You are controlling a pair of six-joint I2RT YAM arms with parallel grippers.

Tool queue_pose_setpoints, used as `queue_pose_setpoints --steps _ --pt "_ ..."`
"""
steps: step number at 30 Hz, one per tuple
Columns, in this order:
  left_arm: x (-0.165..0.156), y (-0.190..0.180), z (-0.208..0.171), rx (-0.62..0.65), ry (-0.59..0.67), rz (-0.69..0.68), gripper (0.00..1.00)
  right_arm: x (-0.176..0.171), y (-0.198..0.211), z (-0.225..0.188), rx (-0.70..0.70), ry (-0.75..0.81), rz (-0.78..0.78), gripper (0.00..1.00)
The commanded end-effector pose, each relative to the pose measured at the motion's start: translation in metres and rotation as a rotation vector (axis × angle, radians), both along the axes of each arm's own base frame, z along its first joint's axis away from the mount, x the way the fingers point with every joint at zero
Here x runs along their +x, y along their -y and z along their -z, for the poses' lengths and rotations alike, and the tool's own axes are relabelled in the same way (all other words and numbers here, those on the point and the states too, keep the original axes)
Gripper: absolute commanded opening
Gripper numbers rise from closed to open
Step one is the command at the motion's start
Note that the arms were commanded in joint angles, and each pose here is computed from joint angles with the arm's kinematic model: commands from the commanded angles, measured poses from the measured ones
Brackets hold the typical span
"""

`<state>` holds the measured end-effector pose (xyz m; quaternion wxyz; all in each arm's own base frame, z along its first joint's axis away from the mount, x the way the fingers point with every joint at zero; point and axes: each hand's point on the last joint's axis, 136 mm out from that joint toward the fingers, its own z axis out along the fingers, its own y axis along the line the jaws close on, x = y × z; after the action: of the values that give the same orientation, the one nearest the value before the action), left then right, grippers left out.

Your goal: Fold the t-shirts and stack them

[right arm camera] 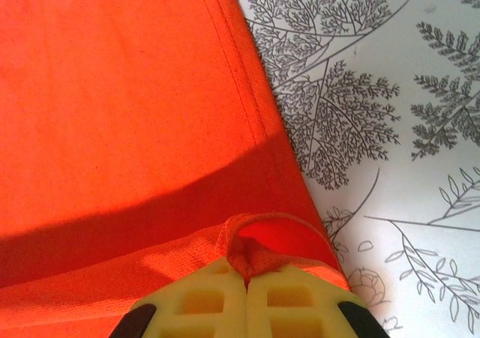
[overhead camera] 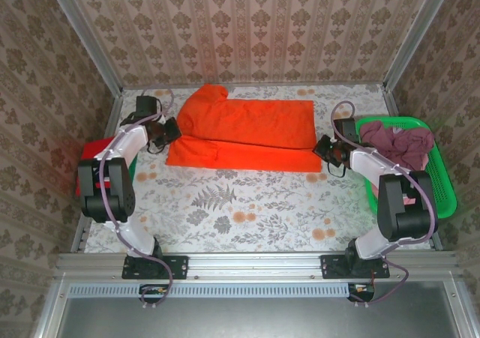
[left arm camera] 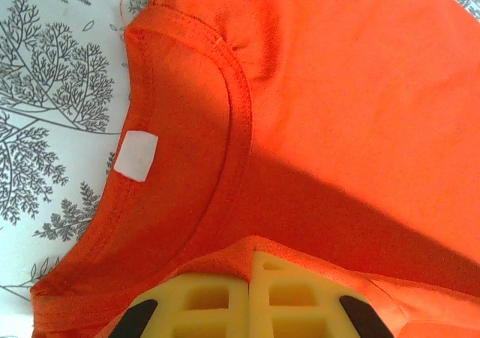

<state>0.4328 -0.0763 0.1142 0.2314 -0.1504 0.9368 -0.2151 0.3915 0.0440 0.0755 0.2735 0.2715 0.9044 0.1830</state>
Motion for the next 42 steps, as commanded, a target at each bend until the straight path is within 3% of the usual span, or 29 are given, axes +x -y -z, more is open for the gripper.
queue_pose_setpoints --steps 1,22,33,42 --pt "0.011 -0.001 -0.002 0.020 0.020 0.021 0.00 0.016 0.003 -0.011 -0.030 0.047 0.004 0.00" --pt "0.026 -0.004 0.042 0.037 -0.045 0.018 0.00 0.024 0.002 0.007 -0.024 0.020 0.001 0.00" --pt "0.024 -0.013 0.040 0.047 -0.038 0.001 0.00 0.040 0.000 -0.006 -0.019 0.050 -0.010 0.00" --pt "0.029 -0.010 0.047 0.031 -0.049 0.002 0.00 0.046 0.000 0.008 -0.022 0.022 -0.006 0.00"
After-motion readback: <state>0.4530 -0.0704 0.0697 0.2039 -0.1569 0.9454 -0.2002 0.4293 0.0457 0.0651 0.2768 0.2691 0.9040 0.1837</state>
